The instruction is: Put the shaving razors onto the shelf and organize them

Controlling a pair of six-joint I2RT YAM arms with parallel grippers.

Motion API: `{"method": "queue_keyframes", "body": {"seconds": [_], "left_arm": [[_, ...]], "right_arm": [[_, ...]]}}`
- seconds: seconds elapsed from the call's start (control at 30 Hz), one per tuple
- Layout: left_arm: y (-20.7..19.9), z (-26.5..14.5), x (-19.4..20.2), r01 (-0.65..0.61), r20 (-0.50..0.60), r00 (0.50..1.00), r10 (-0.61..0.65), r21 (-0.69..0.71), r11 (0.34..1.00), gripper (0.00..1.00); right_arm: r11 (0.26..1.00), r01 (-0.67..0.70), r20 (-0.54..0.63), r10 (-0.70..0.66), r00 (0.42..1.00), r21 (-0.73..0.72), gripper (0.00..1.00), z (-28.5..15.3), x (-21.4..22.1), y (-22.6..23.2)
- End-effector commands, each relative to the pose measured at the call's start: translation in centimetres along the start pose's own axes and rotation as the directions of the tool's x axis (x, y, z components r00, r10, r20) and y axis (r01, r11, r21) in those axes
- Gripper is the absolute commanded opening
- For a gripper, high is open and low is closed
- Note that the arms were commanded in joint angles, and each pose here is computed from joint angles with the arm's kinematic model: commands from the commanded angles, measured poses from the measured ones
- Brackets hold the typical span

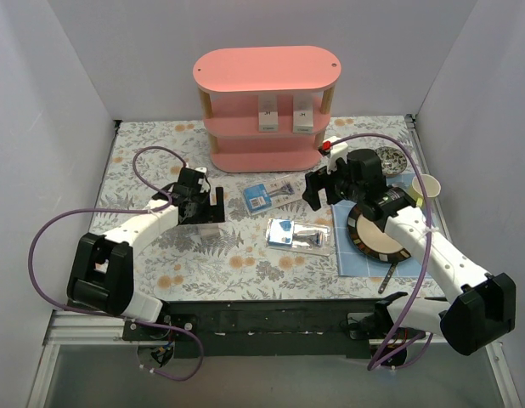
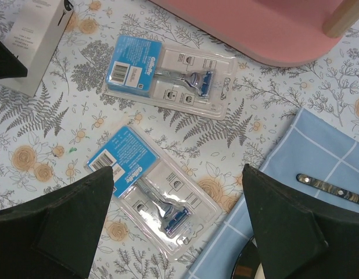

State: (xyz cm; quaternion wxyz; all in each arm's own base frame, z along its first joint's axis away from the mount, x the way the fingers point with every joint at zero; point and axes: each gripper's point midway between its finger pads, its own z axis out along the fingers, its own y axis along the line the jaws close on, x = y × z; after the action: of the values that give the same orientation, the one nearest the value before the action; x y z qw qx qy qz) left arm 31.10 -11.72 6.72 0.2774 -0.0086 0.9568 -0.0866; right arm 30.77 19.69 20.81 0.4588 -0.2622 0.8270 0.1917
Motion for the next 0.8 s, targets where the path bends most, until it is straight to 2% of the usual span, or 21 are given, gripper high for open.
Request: {"method": "queue_keyframes", "body": {"seconds": [0.0, 0.17, 0.3, 0.57, 0.77], "left_arm": [[-0.5, -0.1, -0.7, -0.001, 0.035, 0.999, 0.001, -0.021, 1.000, 0.95], [0.1, 0.1, 0.3, 0.011, 0.012, 1.000, -0.010, -0.063, 0.998, 0.91], [0.4, 0.4, 1.1, -0.001, -0.013, 1.000, 0.000, -0.071, 0.997, 0.82], [0.5, 0.4, 3.2, -0.001, -0.066, 0.998, -0.002, -0.051, 0.999, 0.78], [0.4, 0.8, 2.8, -0.003, -0.050, 0.999, 0.000, -0.046, 0.999, 0.70]], "right_arm": [[1.000, -0.003, 0.064, 0.004, 0.998, -0.006, 0.99, 0.0, -1.6, -0.2], [1.000, -0.014, 0.064, 0.014, 0.998, -0.012, 0.99, 0.2, -0.8, -0.2], [1.000, -0.018, 0.055, 0.018, 0.998, -0.014, 0.99, 0.4, -0.4, -0.3], [0.998, -0.053, 0.052, 0.054, 0.997, -0.029, 0.99, 1.1, -0.3, -0.2], [0.998, -0.061, 0.053, 0.063, 0.997, -0.031, 0.99, 1.4, -0.1, -0.2]]}}
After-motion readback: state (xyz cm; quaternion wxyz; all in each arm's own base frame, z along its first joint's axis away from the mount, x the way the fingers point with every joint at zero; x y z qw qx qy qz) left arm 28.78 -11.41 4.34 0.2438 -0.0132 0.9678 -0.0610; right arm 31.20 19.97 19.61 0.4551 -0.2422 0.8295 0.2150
